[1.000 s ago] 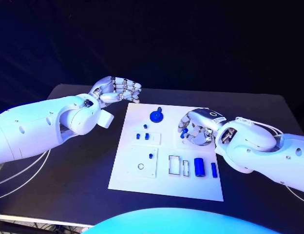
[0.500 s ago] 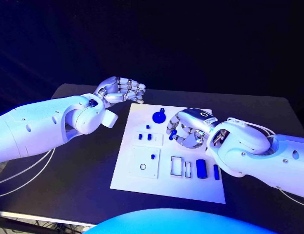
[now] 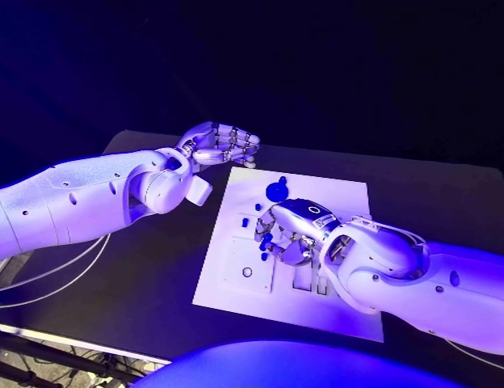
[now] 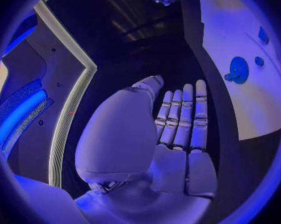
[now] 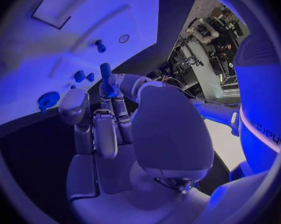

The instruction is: Assemble the parts on the task board

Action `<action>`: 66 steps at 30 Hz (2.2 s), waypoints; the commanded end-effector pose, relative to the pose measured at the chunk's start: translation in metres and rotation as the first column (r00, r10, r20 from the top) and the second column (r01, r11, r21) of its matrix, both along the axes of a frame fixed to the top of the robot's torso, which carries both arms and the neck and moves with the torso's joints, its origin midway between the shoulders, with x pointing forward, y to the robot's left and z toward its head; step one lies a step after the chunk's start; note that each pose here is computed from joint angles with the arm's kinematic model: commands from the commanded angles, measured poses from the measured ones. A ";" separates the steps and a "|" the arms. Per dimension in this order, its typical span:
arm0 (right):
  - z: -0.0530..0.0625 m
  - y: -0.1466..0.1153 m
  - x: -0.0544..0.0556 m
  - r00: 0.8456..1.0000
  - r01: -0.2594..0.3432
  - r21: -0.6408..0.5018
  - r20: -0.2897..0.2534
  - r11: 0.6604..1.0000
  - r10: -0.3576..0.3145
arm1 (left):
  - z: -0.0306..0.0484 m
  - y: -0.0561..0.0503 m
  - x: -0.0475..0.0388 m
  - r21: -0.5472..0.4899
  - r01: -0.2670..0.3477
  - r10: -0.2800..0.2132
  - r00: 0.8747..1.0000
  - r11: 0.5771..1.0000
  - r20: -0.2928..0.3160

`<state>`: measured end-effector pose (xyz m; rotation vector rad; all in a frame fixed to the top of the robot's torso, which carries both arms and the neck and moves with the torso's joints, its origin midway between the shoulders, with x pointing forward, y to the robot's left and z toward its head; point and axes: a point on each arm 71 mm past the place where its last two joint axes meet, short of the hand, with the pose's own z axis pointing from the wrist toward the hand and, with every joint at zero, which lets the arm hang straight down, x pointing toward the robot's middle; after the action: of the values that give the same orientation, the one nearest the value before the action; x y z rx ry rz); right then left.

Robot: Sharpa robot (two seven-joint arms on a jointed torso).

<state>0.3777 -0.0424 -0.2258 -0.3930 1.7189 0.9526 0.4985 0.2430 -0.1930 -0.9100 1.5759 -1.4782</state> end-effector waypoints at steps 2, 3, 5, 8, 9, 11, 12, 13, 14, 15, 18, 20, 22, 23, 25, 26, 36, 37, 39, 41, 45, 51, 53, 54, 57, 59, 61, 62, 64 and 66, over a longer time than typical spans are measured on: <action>-0.008 0.011 -0.008 0.999 -0.050 0.011 0.005 0.999 0.050 | 0.0005 -0.005 -0.0001 -0.018 0.021 -0.021 1.000 1.000 -0.005; -0.009 0.012 -0.009 0.999 -0.053 0.011 0.001 0.999 0.053 | 0.0005 -0.005 0.0001 -0.019 0.022 -0.022 1.000 1.000 -0.005; -0.014 0.016 -0.012 0.998 -0.061 0.010 -0.009 0.998 0.061 | 0.0003 -0.006 0.0005 -0.020 0.023 -0.023 1.000 1.000 -0.005; -0.018 0.019 -0.014 0.998 -0.067 0.007 -0.020 0.998 0.067 | 0.0001 -0.008 0.0009 -0.021 0.025 -0.025 1.000 0.999 -0.005; -0.020 0.020 -0.014 0.997 -0.068 0.006 -0.022 0.998 0.068 | 0.0001 -0.008 0.0010 -0.021 0.026 -0.026 1.000 0.999 -0.005; -0.023 0.021 -0.015 0.997 -0.071 0.004 -0.028 0.997 0.071 | 0.0000 -0.009 0.0012 -0.021 0.028 -0.028 1.000 0.999 -0.005; -0.024 0.022 -0.016 0.997 -0.072 0.004 -0.031 0.997 0.072 | 0.0000 -0.009 0.0013 -0.022 0.028 -0.028 1.000 0.999 -0.005; -0.025 0.022 -0.016 0.997 -0.073 0.004 -0.033 0.997 0.073 | -0.0001 -0.010 0.0013 -0.022 0.029 -0.029 1.000 0.999 -0.005; -0.026 0.023 -0.017 0.997 -0.074 0.004 -0.035 0.997 0.074 | -0.0001 -0.010 0.0013 -0.022 0.029 -0.029 1.000 0.999 -0.005; -0.027 0.023 -0.017 0.996 -0.075 0.005 -0.037 0.997 0.075 | -0.0001 -0.010 0.0014 -0.022 0.029 -0.029 1.000 0.999 -0.005; -0.029 0.025 -0.019 0.996 -0.078 0.006 -0.042 0.997 0.079 | -0.0002 -0.010 0.0015 -0.022 0.029 -0.029 1.000 0.999 -0.006; -0.030 0.026 -0.020 0.996 -0.080 0.006 -0.045 0.997 0.081 | -0.0002 -0.010 0.0016 -0.022 0.030 -0.030 1.000 0.999 -0.006; -0.032 0.026 -0.020 0.995 -0.082 0.004 -0.049 0.997 0.082 | -0.0003 -0.010 0.0016 -0.022 0.030 -0.030 1.000 0.999 -0.006; -0.032 0.026 -0.020 0.995 -0.082 0.003 -0.050 0.997 0.082 | -0.0003 -0.010 0.0016 -0.022 0.030 -0.030 1.000 0.999 -0.006; -0.033 0.026 -0.020 0.995 -0.082 0.001 -0.052 0.997 0.082 | -0.0003 -0.010 0.0016 -0.022 0.030 -0.031 1.000 0.999 -0.006; -0.034 0.026 -0.020 0.995 -0.082 0.000 -0.053 0.997 0.082 | -0.0003 -0.010 0.0016 -0.022 0.031 -0.031 1.000 0.999 -0.007; -0.037 0.026 -0.020 0.995 -0.082 -0.012 -0.062 0.997 0.081 | -0.0005 -0.010 0.0017 -0.020 0.032 -0.032 0.999 0.999 -0.008; -0.038 0.026 -0.020 0.995 -0.082 -0.013 -0.063 0.997 0.081 | -0.0005 -0.010 0.0017 -0.020 0.032 -0.032 0.999 0.999 -0.008; -0.038 0.025 -0.020 0.995 -0.081 -0.017 -0.064 0.997 0.080 | -0.0006 -0.010 0.0017 -0.019 0.032 -0.033 0.999 0.999 -0.008; -0.039 0.025 -0.020 0.995 -0.082 -0.020 -0.066 0.996 0.080 | -0.0006 -0.010 0.0017 -0.019 0.033 -0.033 0.999 0.999 -0.009; -0.040 0.025 -0.020 0.994 -0.084 -0.024 -0.070 0.996 0.083 | -0.0006 -0.010 0.0017 -0.019 0.032 -0.032 0.999 0.999 -0.009; -0.042 0.025 -0.020 0.994 -0.085 -0.029 -0.074 0.996 0.082 | -0.0006 -0.009 0.0016 -0.018 0.031 -0.031 0.999 0.999 -0.009; -0.042 0.025 -0.020 0.994 -0.084 -0.030 -0.075 0.996 0.081 | -0.0006 -0.009 0.0016 -0.017 0.030 -0.031 0.999 0.999 -0.009; -0.042 0.026 -0.020 0.994 -0.084 -0.030 -0.075 0.996 0.081 | -0.0006 -0.009 0.0016 -0.017 0.031 -0.031 0.999 0.999 -0.010; -0.043 0.026 -0.020 0.994 -0.085 -0.031 -0.076 0.996 0.082 | -0.0006 -0.009 0.0017 -0.017 0.031 -0.031 0.999 0.999 -0.010; -0.043 0.026 -0.020 0.994 -0.086 -0.031 -0.076 0.996 0.083 | -0.0007 -0.010 0.0018 -0.017 0.031 -0.031 0.999 0.999 -0.010; -0.043 0.026 -0.021 0.994 -0.086 -0.031 -0.076 0.996 0.084 | -0.0007 -0.010 0.0018 -0.017 0.032 -0.032 0.999 0.999 -0.010; -0.043 0.026 -0.021 0.994 -0.086 -0.031 -0.077 0.996 0.084 | -0.0007 -0.010 0.0018 -0.017 0.032 -0.032 0.999 0.999 -0.010; -0.043 0.026 -0.021 0.994 -0.087 -0.030 -0.076 0.996 0.084 | -0.0007 -0.010 0.0018 -0.017 0.032 -0.032 0.999 0.999 -0.011; -0.042 0.026 -0.022 0.993 -0.088 -0.028 -0.076 0.996 0.085 | -0.0007 -0.010 0.0018 -0.017 0.032 -0.032 0.999 0.999 -0.011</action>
<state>0.3592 -0.0168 -0.2641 -0.4294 1.7773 1.0175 0.5007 0.2356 -0.1947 -0.9125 1.5906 -1.4922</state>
